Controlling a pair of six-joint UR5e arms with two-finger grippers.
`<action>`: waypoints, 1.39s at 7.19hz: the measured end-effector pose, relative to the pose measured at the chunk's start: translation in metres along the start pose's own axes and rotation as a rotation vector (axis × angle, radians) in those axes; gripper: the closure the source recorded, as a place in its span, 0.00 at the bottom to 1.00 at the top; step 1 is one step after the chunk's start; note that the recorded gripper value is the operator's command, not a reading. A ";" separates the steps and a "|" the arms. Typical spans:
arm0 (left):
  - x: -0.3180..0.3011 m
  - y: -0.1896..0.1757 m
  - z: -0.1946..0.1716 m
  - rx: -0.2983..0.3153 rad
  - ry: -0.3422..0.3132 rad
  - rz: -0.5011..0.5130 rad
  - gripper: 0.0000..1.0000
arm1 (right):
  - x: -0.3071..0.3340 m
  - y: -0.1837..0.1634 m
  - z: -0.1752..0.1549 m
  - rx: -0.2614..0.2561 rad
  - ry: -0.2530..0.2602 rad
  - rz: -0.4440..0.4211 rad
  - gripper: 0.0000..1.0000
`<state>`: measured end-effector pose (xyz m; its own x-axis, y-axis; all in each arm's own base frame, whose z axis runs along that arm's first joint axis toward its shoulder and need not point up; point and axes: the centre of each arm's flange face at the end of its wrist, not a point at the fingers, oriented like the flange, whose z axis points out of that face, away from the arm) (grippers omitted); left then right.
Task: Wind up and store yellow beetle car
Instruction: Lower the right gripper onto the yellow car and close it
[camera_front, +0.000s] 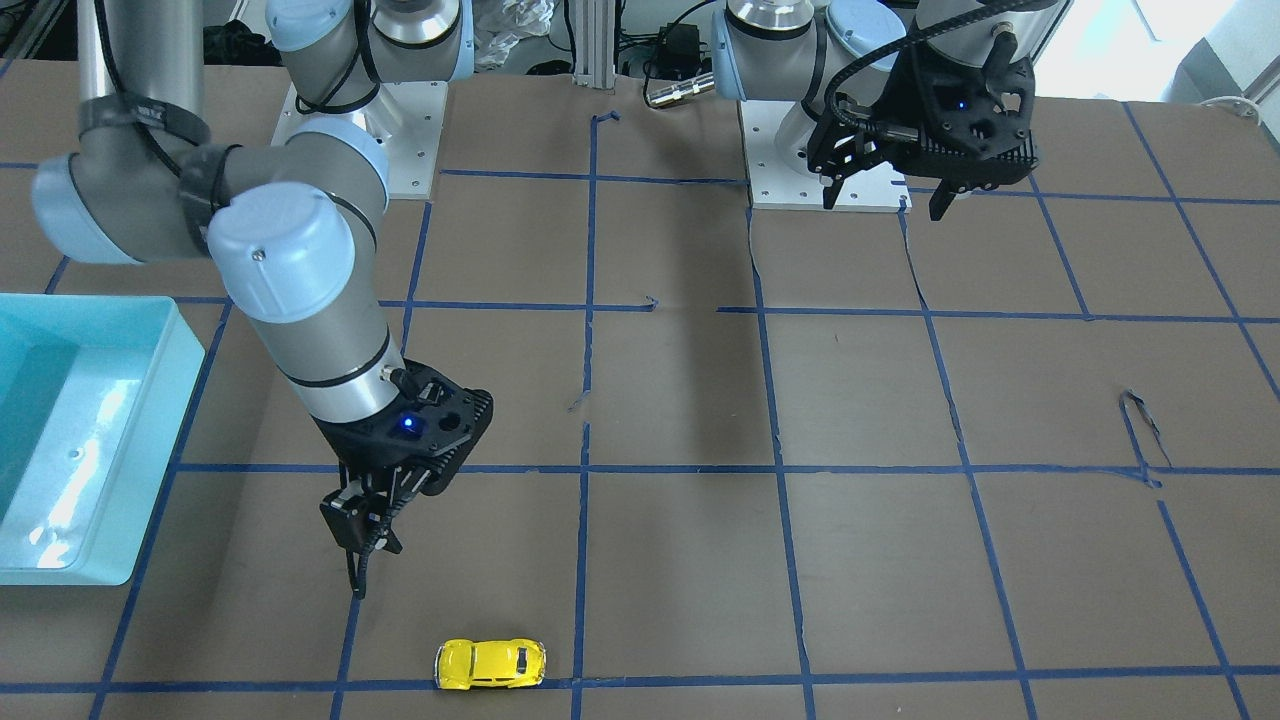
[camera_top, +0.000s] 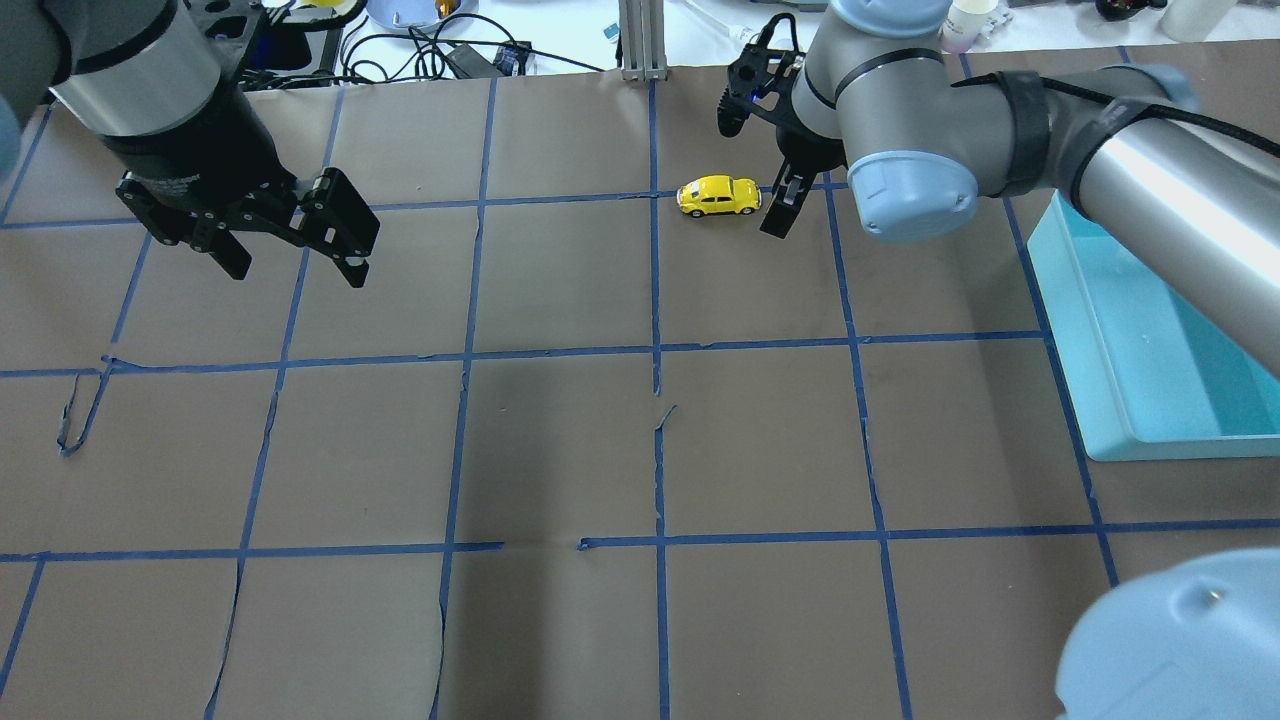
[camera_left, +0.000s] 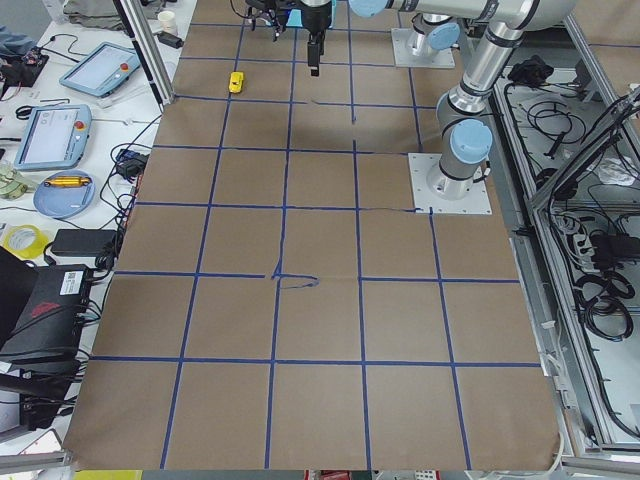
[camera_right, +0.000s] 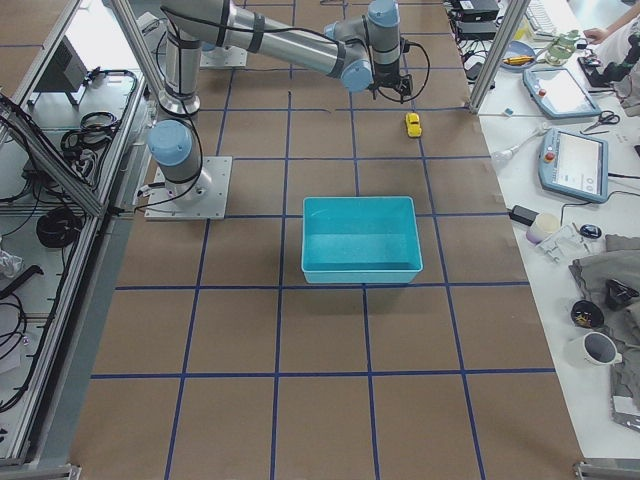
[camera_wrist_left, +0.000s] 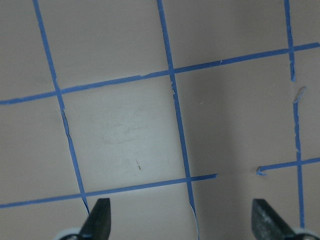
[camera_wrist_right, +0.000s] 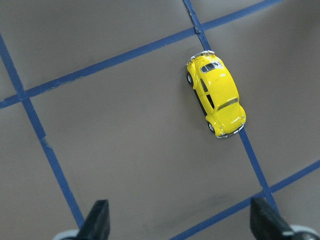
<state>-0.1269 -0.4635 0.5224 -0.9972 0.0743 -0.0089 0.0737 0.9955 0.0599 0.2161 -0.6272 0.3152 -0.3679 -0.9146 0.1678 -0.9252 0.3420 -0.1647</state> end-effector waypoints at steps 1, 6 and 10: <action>0.002 -0.001 0.001 -0.014 0.007 -0.013 0.00 | 0.010 -0.010 0.021 -0.002 -0.012 -0.038 0.00; -0.004 -0.001 0.006 -0.009 0.009 0.067 0.00 | 0.066 -0.048 0.105 0.000 -0.031 -0.112 0.00; -0.005 0.004 0.000 0.005 0.008 0.070 0.00 | 0.066 -0.049 0.143 0.009 -0.076 -0.102 0.00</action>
<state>-0.1215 -0.4600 0.5226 -0.9896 0.1436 0.0029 0.1435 0.9881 0.0551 0.2506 -0.7352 0.1959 -0.2631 -0.9584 0.1105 -0.9565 0.2442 -0.1596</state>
